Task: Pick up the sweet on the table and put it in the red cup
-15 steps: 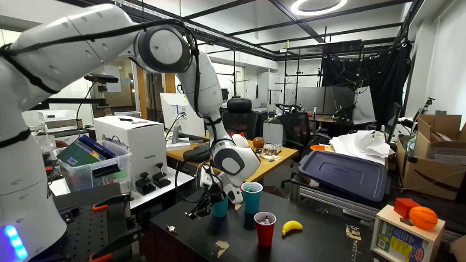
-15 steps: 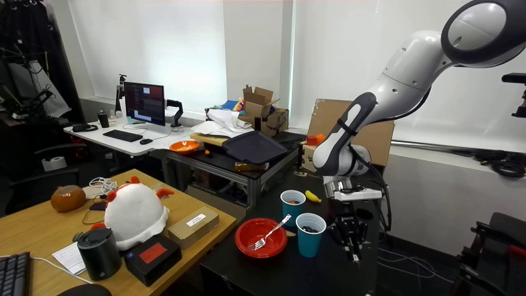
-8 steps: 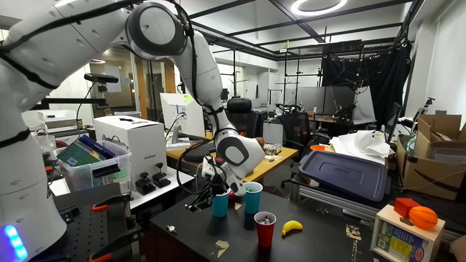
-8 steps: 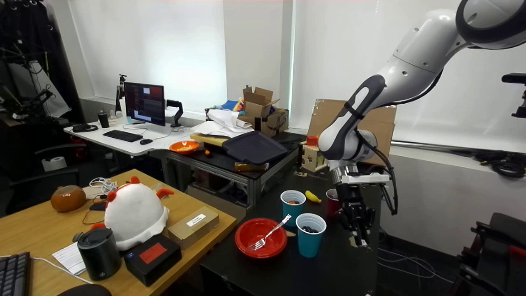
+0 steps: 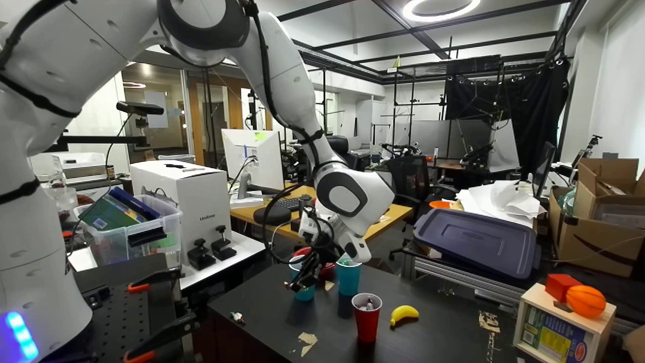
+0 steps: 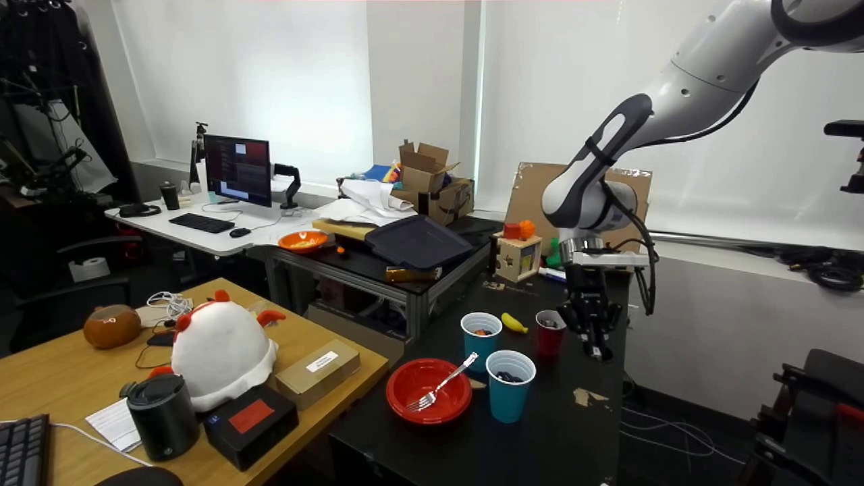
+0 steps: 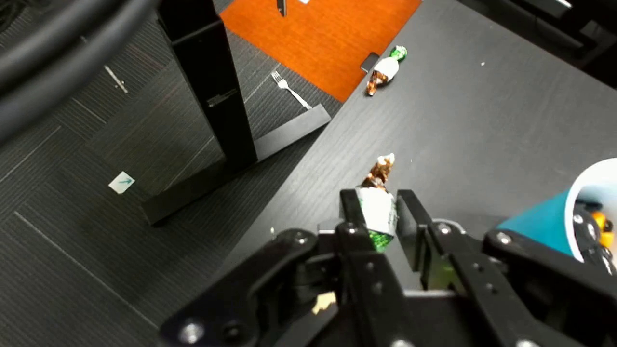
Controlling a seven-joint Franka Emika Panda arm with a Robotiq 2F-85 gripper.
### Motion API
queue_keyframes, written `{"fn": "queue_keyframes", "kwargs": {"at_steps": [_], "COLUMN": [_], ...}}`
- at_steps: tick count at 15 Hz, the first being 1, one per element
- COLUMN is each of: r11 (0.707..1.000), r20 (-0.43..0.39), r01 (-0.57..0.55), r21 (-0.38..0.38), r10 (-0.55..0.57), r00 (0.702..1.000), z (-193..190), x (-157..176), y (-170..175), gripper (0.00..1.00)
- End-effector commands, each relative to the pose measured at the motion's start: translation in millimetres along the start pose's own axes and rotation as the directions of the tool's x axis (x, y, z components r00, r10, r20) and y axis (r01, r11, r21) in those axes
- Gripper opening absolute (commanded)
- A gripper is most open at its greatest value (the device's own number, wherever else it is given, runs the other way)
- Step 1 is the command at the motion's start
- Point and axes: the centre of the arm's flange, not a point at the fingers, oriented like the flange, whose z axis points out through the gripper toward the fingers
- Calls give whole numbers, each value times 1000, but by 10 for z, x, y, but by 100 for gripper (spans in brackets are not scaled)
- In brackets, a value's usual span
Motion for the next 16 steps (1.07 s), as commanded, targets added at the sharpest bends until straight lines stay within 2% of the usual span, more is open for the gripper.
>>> {"fn": "queue_keyframes", "kwargs": {"at_steps": [1, 5, 10, 13, 16], "r11": [997, 993, 996, 998, 997], "r20": [-107, -197, -306, -368, -399], "r01": [-16, -15, 7, 4, -8], "r21": [81, 119, 84, 57, 70], "r10": [25, 39, 19, 17, 35], "r00": [994, 980, 952, 930, 916], "z": [-454, -663, -598, -559, -665], "x": [36, 257, 516, 646, 646], "y": [78, -87, -289, -252, -99], "gripper": [6, 6, 6, 6, 6]}}
